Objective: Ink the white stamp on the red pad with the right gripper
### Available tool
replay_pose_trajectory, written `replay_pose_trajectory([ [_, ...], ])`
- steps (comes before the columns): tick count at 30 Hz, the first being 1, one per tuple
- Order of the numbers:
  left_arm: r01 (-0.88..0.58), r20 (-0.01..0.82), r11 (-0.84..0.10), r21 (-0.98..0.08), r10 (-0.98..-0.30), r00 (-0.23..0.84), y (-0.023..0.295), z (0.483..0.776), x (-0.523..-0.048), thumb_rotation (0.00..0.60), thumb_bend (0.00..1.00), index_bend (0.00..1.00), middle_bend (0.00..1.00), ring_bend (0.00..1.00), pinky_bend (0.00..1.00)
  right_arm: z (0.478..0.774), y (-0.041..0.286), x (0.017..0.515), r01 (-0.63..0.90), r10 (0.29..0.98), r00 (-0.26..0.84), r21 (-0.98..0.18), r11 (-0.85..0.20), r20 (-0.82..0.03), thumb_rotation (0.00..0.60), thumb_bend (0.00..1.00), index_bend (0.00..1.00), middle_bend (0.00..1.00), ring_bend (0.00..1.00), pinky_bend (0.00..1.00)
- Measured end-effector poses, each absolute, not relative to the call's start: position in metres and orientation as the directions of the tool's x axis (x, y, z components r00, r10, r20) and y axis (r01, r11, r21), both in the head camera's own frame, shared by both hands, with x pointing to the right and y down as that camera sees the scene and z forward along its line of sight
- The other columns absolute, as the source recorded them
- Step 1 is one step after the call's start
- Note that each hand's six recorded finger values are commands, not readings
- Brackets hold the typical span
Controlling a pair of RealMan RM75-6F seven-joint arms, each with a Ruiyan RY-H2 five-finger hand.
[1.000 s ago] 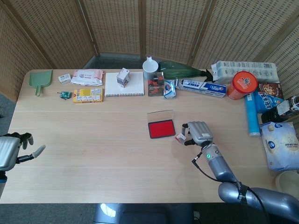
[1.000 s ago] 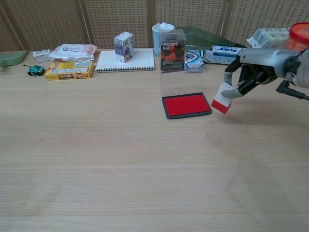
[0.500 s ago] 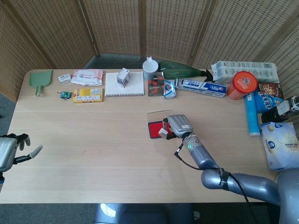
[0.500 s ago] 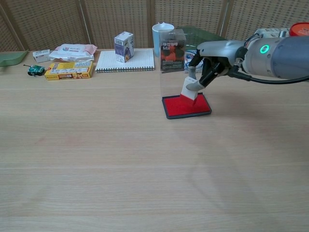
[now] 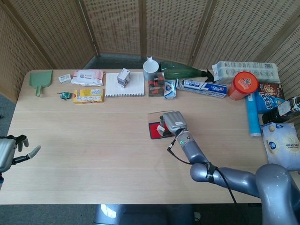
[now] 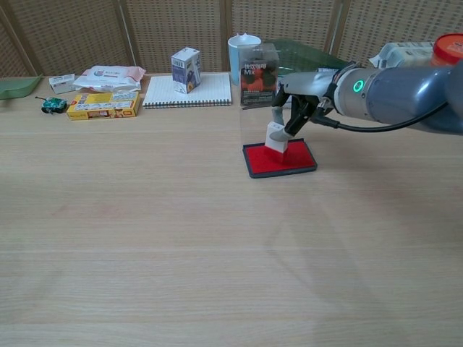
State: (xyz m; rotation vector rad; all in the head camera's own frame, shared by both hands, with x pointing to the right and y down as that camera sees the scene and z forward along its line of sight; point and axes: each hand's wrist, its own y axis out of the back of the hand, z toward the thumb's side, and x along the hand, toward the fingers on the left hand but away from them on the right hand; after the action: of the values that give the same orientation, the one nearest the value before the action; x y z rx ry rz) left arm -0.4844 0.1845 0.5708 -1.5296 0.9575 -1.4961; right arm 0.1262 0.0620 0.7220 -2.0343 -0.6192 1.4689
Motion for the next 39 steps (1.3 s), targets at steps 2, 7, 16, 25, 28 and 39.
replay_pose_trajectory([
  [2, 0.004, 0.418, -0.418, -0.908, -0.908, 0.023, 0.185, 0.572, -0.485, 0.050, 0.16, 0.58, 0.69, 0.60, 0.62, 0.724, 0.062, 0.126, 0.041, 0.650, 0.293, -0.670, -0.741, -0.701, 0.485, 0.44, 0.68, 1.00, 1.00, 1.00],
  [7, 0.002, 0.421, -0.421, -0.907, -0.907, 0.024, 0.185, 0.575, -0.485, 0.050, 0.16, 0.58, 0.69, 0.60, 0.62, 0.730, 0.065, 0.125, 0.028, 0.647, 0.289, -0.669, -0.743, -0.706, 0.486, 0.44, 0.69, 1.00, 1.00, 1.00],
  [16, -0.001, 0.422, -0.422, -0.907, -0.907, 0.020, 0.186, 0.575, -0.488, 0.049, 0.16, 0.58, 0.69, 0.60, 0.62, 0.736, 0.069, 0.123, 0.012, 0.643, 0.286, -0.669, -0.743, -0.710, 0.493, 0.44, 0.69, 1.00, 1.00, 1.00],
  [25, -0.004, 0.423, -0.423, -0.906, -0.906, 0.014, 0.190, 0.573, -0.491, 0.049, 0.16, 0.58, 0.69, 0.60, 0.62, 0.741, 0.072, 0.123, 0.002, 0.639, 0.277, -0.664, -0.748, -0.718, 0.499, 0.44, 0.70, 1.00, 1.00, 1.00],
  [28, -0.004, 0.422, -0.423, -0.906, -0.906, 0.011, 0.191, 0.573, -0.492, 0.049, 0.16, 0.58, 0.69, 0.60, 0.62, 0.742, 0.073, 0.123, 0.002, 0.640, 0.275, -0.665, -0.747, -0.718, 0.499, 0.44, 0.70, 1.00, 1.00, 1.00],
  [39, -0.011, 0.416, -0.416, -0.909, -0.909, 0.020, 0.190, 0.573, -0.491, 0.048, 0.16, 0.58, 0.69, 0.60, 0.62, 0.719, 0.061, 0.125, 0.043, 0.676, 0.285, -0.695, -0.718, -0.680, 0.498, 0.44, 0.70, 1.00, 1.00, 1.00],
])
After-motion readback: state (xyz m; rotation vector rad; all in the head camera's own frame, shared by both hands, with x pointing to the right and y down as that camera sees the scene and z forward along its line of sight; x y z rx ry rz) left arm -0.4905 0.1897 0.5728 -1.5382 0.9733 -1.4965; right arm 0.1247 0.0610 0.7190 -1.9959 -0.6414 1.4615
